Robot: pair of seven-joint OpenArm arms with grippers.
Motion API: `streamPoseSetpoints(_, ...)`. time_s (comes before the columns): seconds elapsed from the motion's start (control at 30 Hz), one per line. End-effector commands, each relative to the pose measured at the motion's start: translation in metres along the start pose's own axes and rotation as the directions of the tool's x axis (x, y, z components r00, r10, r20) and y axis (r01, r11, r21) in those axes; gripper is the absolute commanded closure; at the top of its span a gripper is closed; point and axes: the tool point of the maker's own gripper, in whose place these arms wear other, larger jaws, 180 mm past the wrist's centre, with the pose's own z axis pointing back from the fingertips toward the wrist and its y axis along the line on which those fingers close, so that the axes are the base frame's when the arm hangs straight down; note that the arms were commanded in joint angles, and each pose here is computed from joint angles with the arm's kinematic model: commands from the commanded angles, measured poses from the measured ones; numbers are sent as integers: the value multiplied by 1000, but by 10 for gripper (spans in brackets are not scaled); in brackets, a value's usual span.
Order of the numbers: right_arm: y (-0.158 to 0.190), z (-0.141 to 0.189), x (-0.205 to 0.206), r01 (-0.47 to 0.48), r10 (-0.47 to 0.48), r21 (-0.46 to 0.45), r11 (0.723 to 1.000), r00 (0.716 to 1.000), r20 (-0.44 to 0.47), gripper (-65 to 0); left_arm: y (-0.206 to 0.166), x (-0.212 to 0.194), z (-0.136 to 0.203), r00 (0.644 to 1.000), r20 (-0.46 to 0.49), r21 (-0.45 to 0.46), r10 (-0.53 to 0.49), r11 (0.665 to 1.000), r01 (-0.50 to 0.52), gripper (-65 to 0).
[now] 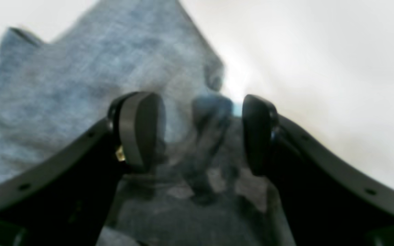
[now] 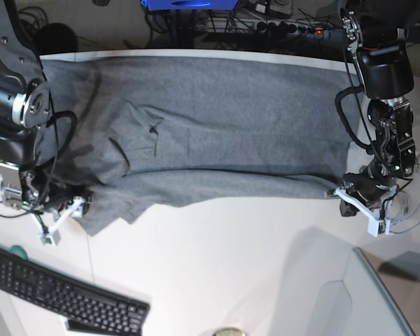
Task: Layout the t-shirt on the table in an organized manner, then fold the t-shirt properly
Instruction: 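Lift both hem corners and fold the hem over toward the collar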
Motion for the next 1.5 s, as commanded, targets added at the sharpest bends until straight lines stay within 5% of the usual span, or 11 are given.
streamPoseSetpoints(0.0,-2,3,16,1,-1,-1,1000,1000,26,-369,6,26,4,998,65,9,-11,1000,11,0)
streamPoseSetpoints(0.1,1,2,20,7,-7,7,1000,1000,24,-348,7,27,4,998,67,10,-10,1000,10,0)
streamPoseSetpoints(0.3,0,4,33,3,-3,5,1000,999,45,-14,5,26,3,998,65,6,-14,1000,14,0)
streamPoseSetpoints(0.57,-9,21,74,-35,40,-37,999,990,136,-8,5,34,3,997,81,8,-12,1000,11,0)
streamPoseSetpoints(0.83,-15,35,96,-66,77,-71,995,985,156,-8,-6,87,17,976,204,6,-69,998,69,0)
streamPoseSetpoints(1.13,-5,35,97,-101,103,-23,995,981,166,-8,-3,82,19,978,201,8,-62,998,61,0)
streamPoseSetpoints(1.47,8,50,116,-178,175,-15,984,942,287,-8,-4,83,35,968,224,21,-113,994,111,0)
